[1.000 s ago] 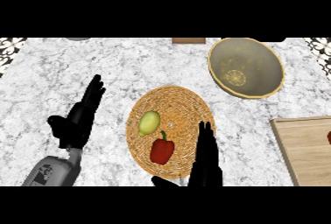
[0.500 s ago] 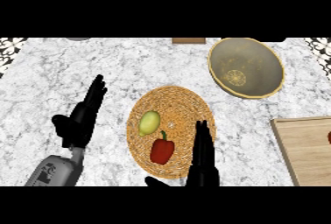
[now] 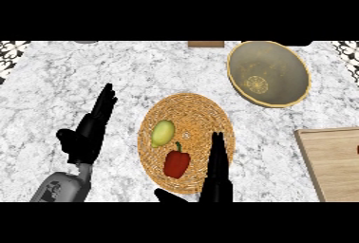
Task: Pick the bell pepper from the placemat and place it in the bowl
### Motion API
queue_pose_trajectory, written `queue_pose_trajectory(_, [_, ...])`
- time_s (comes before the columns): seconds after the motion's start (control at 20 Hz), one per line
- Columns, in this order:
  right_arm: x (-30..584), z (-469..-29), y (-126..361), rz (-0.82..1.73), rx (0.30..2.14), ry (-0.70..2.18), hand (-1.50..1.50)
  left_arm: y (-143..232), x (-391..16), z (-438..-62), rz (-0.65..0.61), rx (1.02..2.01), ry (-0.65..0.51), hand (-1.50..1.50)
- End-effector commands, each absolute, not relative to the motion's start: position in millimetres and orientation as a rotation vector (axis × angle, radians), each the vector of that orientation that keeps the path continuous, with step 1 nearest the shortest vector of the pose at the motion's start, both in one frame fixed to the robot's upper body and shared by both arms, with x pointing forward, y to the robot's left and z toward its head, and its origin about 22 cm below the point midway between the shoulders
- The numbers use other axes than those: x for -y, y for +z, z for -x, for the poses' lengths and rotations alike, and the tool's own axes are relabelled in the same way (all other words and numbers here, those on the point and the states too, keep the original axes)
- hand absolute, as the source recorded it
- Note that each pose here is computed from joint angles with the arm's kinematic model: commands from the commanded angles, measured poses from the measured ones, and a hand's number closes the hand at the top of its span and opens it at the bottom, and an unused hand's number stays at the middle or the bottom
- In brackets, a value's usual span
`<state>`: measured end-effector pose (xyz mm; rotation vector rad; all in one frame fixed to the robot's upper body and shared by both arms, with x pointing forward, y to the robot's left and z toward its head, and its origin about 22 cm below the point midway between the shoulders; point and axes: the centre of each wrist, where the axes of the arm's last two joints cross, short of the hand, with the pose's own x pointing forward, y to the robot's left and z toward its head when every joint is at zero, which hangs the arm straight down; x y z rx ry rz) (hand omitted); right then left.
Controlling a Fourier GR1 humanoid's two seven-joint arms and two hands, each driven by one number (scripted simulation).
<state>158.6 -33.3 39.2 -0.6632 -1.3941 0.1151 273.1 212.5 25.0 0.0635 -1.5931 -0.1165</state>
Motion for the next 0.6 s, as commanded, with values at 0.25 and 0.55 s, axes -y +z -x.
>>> queue_pose_trajectory(0.25, [24,-168,20,0.59,1.237,-0.042,-1.5,33,-206,-266,-0.052,1.574,-0.122,0.0])
queue_pose_trajectory(0.55, [30,-188,-5,0.721,1.14,0.017,-1.5,13,-214,-273,-0.058,1.585,-0.104,0.0])
